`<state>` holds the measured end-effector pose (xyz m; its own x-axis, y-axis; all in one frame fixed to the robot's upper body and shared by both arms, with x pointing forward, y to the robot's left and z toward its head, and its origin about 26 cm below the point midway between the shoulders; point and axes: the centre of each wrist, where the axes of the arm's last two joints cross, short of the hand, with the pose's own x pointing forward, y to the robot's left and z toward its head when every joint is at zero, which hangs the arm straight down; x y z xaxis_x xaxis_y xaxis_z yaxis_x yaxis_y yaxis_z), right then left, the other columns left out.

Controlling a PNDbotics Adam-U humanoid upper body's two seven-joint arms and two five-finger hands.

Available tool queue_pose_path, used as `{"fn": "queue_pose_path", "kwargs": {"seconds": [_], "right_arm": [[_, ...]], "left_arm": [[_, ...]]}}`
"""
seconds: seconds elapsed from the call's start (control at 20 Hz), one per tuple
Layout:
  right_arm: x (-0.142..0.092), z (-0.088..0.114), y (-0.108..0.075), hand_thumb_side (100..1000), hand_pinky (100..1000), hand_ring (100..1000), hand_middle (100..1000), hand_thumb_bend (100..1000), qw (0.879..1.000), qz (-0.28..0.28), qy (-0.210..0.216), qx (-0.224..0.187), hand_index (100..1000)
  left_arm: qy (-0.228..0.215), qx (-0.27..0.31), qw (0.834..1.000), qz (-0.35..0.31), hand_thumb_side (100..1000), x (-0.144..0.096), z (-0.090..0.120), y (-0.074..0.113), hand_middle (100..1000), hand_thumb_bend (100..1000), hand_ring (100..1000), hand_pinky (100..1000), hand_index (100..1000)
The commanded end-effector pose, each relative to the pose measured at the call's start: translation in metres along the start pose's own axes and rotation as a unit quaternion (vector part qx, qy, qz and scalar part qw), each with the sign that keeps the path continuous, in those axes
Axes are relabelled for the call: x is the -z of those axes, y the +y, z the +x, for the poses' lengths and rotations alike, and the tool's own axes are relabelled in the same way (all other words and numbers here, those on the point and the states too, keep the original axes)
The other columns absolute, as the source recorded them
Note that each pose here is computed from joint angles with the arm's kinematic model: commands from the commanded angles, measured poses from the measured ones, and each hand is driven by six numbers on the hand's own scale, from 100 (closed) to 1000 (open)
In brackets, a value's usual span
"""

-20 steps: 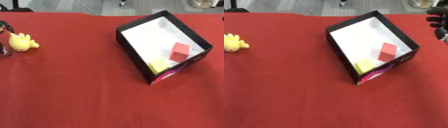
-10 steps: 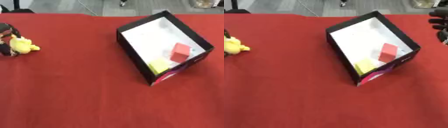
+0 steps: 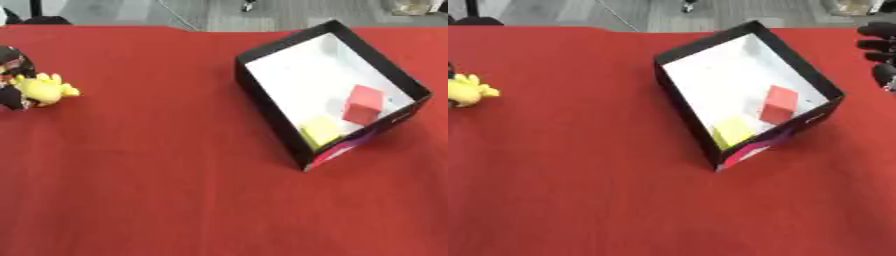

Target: Pick up the objects with one hand, pass them to the other hand, and then place them into the box on the other side of the table.

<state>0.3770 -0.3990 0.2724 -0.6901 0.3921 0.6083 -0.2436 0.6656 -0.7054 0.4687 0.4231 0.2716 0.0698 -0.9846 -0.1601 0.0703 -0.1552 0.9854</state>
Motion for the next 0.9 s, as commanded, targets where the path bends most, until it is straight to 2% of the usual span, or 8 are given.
{"fn": "queue_pose_path", "kwargs": {"seconds": [0.05,0.3,0.45,0.5,0.55,0.65,0.9], "right_arm": [[-0.003,0.007,-0.012,350,1000,1000,1000,100,1.0,-0.006,-0.003,-0.011,1000],[-0.007,0.003,-0.01,349,1000,1000,1000,100,1.0,-0.006,0.004,-0.006,1000],[-0.009,0.001,-0.01,343,1000,1000,1000,100,1.0,-0.007,0.008,-0.003,1000],[-0.01,0.0,-0.009,341,1000,1000,1000,100,1.0,-0.007,0.008,-0.001,1000],[-0.01,0.0,-0.01,341,1000,1000,1000,100,1.0,-0.007,0.008,0.0,1000],[-0.009,0.002,-0.011,342,1000,1000,1000,100,1.0,-0.01,0.005,0.003,1000],[-0.009,0.011,-0.019,346,1000,1000,1000,100,0.999,-0.025,-0.016,0.01,1000]], "left_arm": [[0.002,-0.012,0.999,0.04,100,-0.004,-0.006,0.02,479,236,659,722,535],[-0.015,-0.02,0.998,0.061,100,-0.006,-0.005,0.024,490,217,649,720,545],[-0.028,-0.027,0.996,0.084,100,-0.008,-0.005,0.03,524,194,650,725,588],[-0.035,-0.029,0.995,0.093,100,-0.009,-0.005,0.032,526,180,648,725,590],[-0.041,-0.032,0.993,0.103,100,-0.01,-0.005,0.034,522,119,638,725,587],[-0.057,-0.039,0.989,0.131,100,-0.013,-0.003,0.038,510,100,626,729,575],[-0.094,-0.059,0.98,0.163,100,-0.017,0.001,0.029,506,100,616,732,571]]}}
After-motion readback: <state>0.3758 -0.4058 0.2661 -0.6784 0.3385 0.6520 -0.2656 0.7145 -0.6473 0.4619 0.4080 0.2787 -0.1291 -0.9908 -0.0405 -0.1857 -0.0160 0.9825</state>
